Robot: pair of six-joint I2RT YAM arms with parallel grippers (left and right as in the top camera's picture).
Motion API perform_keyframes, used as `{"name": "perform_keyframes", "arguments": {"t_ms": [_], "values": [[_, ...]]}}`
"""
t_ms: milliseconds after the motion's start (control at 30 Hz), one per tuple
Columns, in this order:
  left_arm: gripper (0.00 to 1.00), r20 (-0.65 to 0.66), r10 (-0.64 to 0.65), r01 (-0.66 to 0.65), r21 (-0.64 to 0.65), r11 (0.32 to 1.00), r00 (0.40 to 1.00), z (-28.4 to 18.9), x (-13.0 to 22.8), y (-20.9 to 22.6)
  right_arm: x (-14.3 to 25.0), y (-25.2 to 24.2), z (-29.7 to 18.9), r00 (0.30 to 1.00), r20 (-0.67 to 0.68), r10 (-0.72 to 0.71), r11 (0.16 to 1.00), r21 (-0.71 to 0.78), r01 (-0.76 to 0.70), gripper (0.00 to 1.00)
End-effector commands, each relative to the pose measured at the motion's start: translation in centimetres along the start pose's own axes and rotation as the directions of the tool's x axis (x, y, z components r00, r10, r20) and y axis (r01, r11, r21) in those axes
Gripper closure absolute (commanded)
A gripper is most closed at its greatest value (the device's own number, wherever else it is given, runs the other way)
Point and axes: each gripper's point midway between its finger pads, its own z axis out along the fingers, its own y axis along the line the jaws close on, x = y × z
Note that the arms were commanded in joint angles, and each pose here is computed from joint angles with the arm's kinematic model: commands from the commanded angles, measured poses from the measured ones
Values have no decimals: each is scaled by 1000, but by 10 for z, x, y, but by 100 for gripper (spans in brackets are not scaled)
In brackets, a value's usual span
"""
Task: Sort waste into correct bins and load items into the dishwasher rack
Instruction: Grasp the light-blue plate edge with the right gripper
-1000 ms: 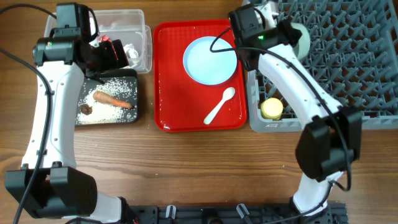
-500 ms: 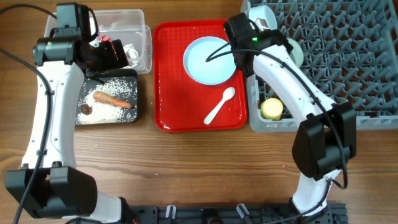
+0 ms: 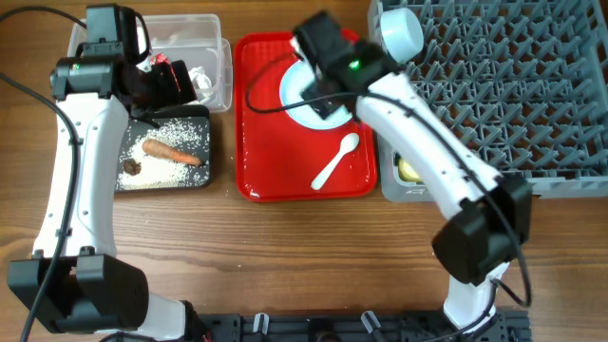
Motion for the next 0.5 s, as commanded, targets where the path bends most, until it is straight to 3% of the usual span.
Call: {"name": "perform_keyframes", "arguments": {"t_ms": [0, 67, 100, 133, 200, 233, 300, 333, 467], "values": [[0, 40, -5, 5, -2, 1000, 999, -13, -7, 2, -47, 86, -59, 970, 223, 92, 824, -564, 52, 0], [0, 40, -5, 5, -2, 1000, 999, -13, -7, 2, -48, 84, -47, 971, 185, 151, 829, -559, -22, 0], [0, 40, -5, 5, -2, 1000, 999, -13, -7, 2, -45, 70, -31, 958, 106, 268, 848, -498, -182, 4], [0, 40, -5, 5, -2, 1000, 999, -13, -7, 2, -32, 45, -7, 882, -3, 471, 824, -355, -442, 7], [0, 40, -5, 5, -2, 1000, 999, -13, -7, 2, 11, 12, 29, 552, -121, 825, 548, -65, -834, 10], [0, 40, -5, 5, -2, 1000, 999, -13, -7, 3, 23, 11, 46, 457, -141, 878, 458, -26, -888, 10], [0, 40, -5, 5, -2, 1000, 999, -13, -7, 2, 39, 12, 64, 413, -163, 896, 421, 16, -907, 7], [0, 40, -5, 5, -2, 1000, 999, -13, -7, 2, 60, 15, 84, 349, -185, 919, 367, 73, -927, 7], [0, 40, -5, 5, -2, 1000, 999, -13, -7, 3, 86, 25, 112, 328, -213, 920, 358, 119, -926, 12]]}}
